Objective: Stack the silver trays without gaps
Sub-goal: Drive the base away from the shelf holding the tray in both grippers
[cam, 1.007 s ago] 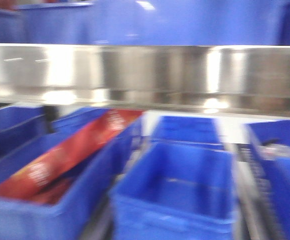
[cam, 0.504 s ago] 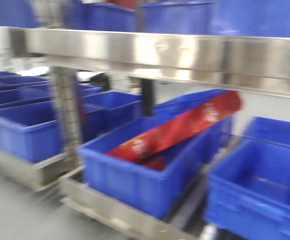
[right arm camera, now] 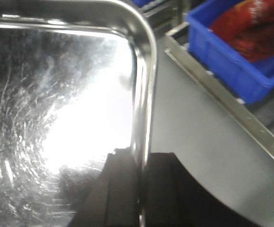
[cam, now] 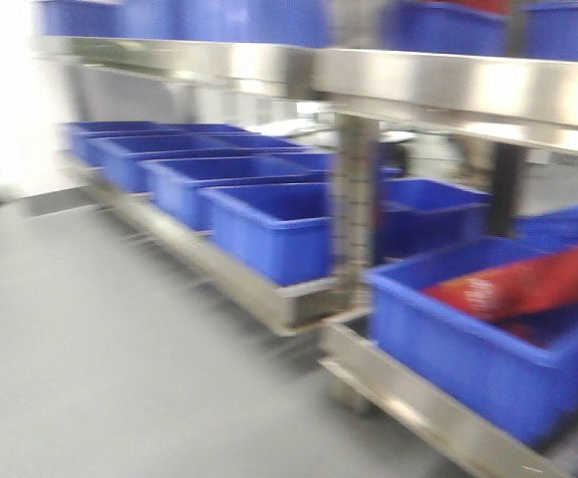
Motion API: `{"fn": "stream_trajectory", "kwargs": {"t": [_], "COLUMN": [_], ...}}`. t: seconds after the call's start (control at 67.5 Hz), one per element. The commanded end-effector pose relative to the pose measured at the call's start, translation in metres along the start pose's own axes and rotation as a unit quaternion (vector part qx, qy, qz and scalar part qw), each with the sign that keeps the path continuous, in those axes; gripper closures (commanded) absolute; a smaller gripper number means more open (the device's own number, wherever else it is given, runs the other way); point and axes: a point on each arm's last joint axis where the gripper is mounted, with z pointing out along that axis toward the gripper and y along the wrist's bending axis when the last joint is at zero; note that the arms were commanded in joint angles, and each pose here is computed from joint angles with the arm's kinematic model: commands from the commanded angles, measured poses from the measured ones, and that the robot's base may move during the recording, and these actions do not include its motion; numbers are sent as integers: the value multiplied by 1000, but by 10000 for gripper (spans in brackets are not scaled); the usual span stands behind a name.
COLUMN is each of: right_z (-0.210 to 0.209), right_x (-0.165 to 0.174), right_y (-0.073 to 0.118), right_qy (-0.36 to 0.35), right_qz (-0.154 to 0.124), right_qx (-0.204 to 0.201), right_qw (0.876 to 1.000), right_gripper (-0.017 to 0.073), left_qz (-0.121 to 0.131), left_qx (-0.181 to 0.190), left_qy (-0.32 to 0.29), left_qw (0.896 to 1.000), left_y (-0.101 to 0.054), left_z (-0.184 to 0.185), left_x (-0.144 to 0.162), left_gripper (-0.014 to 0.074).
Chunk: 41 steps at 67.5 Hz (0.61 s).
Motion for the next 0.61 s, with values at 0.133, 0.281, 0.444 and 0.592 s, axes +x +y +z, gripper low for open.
{"fn": "stream_trajectory", "kwargs": {"t": [0.133, 0.281, 0.444, 0.592], "right_z": [-6, -6, -6, -6], "right_x": [-3, -3, -3, -3], "right_y": [4, 4, 4, 4], "right_qy": [-19, -19, -19, -19], "right_qz": [-6, -6, -6, -6], "right_qx": [-26, -26, -26, -26], "right_qw": [999, 999, 999, 999], "right_gripper": [583, 583, 583, 583], "left_qz": [4, 4, 4, 4], "left_qx": [8, 8, 8, 8], "left_qy": [-20, -20, -20, -20], "left_qw": [1000, 1000, 1000, 1000], "left_y": [-1, -1, -1, -1], "left_z": [-3, -3, -3, -3], "left_x": [-4, -4, -4, -4], "left_gripper": [599, 599, 599, 599]}}
